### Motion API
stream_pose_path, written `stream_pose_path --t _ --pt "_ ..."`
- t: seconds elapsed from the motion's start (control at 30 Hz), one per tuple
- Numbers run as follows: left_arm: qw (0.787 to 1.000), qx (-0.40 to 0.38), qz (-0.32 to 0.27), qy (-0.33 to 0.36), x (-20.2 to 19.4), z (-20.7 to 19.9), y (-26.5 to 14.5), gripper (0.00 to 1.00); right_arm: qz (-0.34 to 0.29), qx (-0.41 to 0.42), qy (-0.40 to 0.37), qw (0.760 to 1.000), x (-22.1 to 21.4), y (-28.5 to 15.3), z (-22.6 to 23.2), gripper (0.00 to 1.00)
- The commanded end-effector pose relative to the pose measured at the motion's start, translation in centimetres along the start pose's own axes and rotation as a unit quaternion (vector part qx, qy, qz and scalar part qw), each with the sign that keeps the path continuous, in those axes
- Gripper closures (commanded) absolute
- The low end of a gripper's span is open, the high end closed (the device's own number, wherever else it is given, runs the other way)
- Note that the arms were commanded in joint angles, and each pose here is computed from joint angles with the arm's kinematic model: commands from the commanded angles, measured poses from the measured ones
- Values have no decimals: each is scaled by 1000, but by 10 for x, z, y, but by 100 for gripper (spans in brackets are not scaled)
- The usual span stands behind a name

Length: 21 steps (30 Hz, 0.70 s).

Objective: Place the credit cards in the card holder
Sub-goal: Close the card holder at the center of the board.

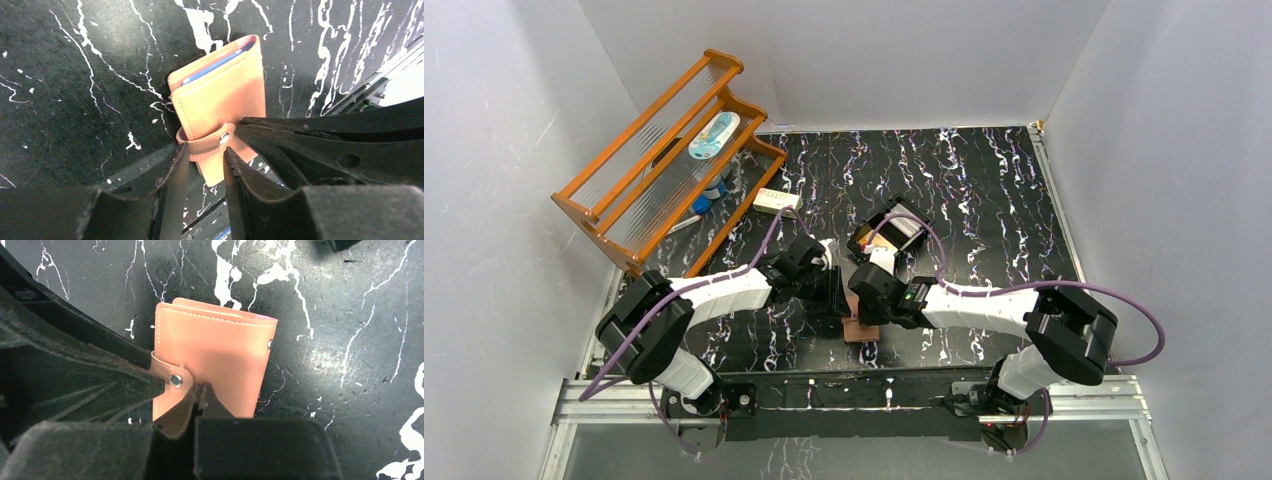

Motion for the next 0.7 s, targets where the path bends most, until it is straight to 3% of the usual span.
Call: stream_pose_path --t 0.0,0.23,0.37,0.67 --pt "1000 22 8 1 -4 9 6 71 -7 -6 8 1000 1 4 -2 100" --pt "999 32 10 2 -6 12 9 74 -12 14 11 1000 11 -4 5 99" --pt "999 31 7 4 -5 11 9 74 -29 28 16 999 19 -15 9 87" --pt "1000 31 4 4 -4 10 9 74 -47 70 43 996 19 -14 10 78"
Point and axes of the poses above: each gripper's point midway between its finger pads, its own y axis out along the fingers, its own z axis along the line the jaws close on, x = y × z, the point moved 10 cm from there along -y, back along the fingers, and after that the axes turned 10 degrees about -y, right-handed, at the moved point
